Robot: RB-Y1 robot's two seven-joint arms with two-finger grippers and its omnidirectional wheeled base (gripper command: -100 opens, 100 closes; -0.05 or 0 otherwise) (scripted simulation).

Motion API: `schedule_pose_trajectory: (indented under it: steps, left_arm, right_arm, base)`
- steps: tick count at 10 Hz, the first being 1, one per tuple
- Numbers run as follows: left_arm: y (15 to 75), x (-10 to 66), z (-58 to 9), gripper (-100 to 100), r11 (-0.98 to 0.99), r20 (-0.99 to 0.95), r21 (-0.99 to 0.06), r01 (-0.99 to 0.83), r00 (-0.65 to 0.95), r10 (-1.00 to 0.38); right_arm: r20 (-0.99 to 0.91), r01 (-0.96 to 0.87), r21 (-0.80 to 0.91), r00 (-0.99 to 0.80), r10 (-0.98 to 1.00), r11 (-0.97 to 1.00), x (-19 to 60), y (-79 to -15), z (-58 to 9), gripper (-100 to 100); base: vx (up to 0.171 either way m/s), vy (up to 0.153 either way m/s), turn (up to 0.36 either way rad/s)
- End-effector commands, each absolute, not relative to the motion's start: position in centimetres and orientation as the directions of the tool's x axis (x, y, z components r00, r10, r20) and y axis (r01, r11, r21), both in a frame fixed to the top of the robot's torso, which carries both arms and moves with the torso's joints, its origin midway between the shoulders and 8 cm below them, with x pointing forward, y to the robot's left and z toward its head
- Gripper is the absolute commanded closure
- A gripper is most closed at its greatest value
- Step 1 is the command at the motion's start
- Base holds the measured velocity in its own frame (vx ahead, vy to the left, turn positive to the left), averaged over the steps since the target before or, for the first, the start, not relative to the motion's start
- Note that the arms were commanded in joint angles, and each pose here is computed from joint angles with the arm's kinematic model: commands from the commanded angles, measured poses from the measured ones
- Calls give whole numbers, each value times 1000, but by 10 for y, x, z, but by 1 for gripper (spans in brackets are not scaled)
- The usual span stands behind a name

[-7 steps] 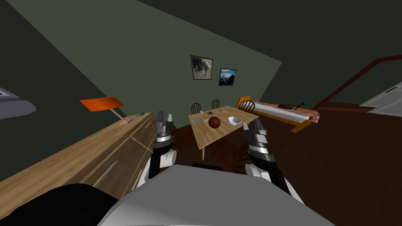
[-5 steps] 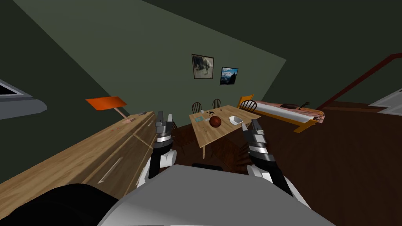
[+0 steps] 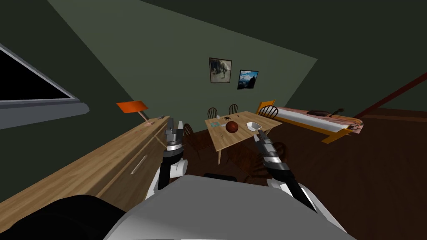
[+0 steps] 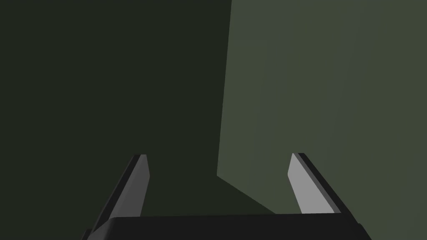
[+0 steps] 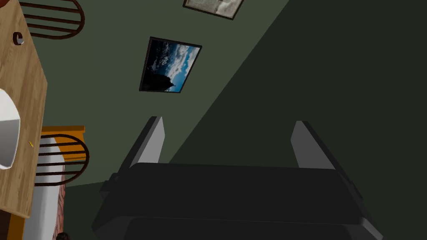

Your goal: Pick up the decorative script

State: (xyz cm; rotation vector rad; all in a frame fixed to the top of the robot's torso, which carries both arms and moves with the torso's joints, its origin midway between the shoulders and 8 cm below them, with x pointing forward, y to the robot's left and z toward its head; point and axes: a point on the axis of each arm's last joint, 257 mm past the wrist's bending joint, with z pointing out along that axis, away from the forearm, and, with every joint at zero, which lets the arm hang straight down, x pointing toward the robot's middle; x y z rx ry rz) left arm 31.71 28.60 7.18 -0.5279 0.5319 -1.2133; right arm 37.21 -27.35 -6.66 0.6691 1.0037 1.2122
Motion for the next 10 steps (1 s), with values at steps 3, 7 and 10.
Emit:
schedule_pose_trajectory:
  steps: [3,7,10]
  left_arm:
    - [286,317,72,0,263,-100,-638,724,262,-960]
    - [286,317,72,0,263,-100,-638,724,262,-960]
    - [286,317,72,0,263,-100,-638,724,262,-960]
  right_arm:
    - [-382,-346,869,-17,924,353,381,-274,-104,-100]
    - [-480,-270,854,-75,874,446,384,-280,-138,-100]
    - [-563,-192,822,-135,815,536,385,-289,-175,-100]
  base:
    - [-82,59,108]
    - [-71,64,102]
    - [-55,78,137]
